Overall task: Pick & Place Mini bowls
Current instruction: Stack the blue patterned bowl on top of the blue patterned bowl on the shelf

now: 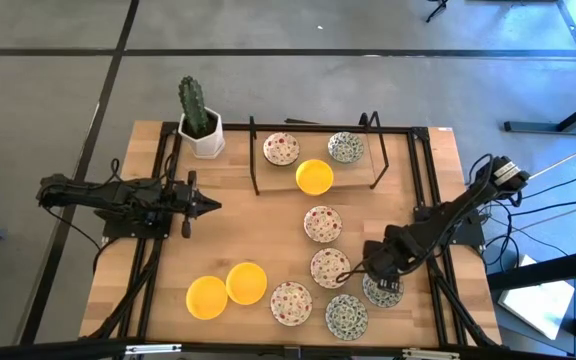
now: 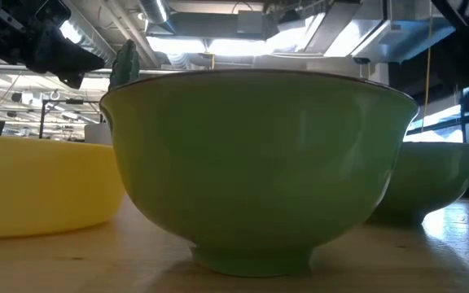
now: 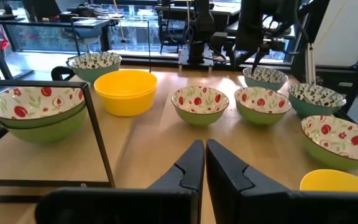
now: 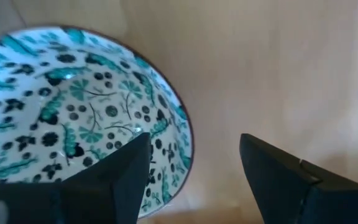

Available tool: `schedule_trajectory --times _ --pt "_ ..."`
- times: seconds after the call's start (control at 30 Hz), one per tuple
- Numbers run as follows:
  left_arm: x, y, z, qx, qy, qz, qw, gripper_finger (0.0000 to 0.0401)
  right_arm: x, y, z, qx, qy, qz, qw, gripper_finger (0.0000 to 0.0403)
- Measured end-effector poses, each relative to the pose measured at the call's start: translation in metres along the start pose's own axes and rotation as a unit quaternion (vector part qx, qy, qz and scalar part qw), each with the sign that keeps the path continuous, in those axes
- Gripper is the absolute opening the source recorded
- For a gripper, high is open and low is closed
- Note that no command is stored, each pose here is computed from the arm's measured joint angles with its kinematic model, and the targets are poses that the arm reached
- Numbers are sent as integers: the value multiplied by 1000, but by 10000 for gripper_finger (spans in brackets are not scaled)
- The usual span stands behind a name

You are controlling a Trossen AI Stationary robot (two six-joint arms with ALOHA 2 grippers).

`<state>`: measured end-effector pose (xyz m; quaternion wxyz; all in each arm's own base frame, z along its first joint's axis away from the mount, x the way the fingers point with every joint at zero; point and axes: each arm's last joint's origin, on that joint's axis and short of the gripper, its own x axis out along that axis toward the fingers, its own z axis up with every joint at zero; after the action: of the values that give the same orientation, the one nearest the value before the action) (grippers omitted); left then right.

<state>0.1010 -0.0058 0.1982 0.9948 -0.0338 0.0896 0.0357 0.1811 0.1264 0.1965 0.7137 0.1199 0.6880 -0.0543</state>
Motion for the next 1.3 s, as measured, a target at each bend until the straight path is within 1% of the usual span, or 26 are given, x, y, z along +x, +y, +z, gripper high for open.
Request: schedule_trajectory --times 0.17,0.3,0.37,0.43,0.57,0.73,0.8,0.83,0.87,1.0,1.1,1.2,1.3 --pt "0 0 0 0 0 0 1000 11 19 -4 -7 4 11 16 1000 244" --pt "0 0 0 1 0 0 1000 11 27 -9 -10 8 16 10 1000 242" --pt "0 0 0 1 0 0 1000 11 28 -9 -10 8 14 13 1000 235" --pt "0 0 0 1 0 2 1000 11 29 -8 -9 4 9 18 1000 219" --pt "0 0 0 0 0 2 1000 11 29 -6 -8 -5 0 27 1000 166" --pt "0 0 0 0 0 2 1000 11 29 -6 -8 -6 -2 24 1000 68" --pt "0 0 0 0 0 2 1000 11 27 -5 -7 -10 0 35 999 28" --pt "0 0 0 0 0 2 1000 11 27 -5 -7 -13 -1 35 999 18" --pt "0 0 0 0 0 2 1000 11 27 -6 -8 -12 0 31 999 15" --pt "0 0 0 -1 0 2 1000 11 24 -7 -8 -15 -6 33 999 29" --pt "0 0 0 0 0 2 1000 11 12 -14 -6 -14 -29 21 999 20" --pt "0 0 0 0 -1 6 1000 11 -11 -22 -2 -18 -66 -1 998 14" --pt "0 1 0 0 -1 12 1000 11 -47 -29 4 -30 -127 -19 991 14"
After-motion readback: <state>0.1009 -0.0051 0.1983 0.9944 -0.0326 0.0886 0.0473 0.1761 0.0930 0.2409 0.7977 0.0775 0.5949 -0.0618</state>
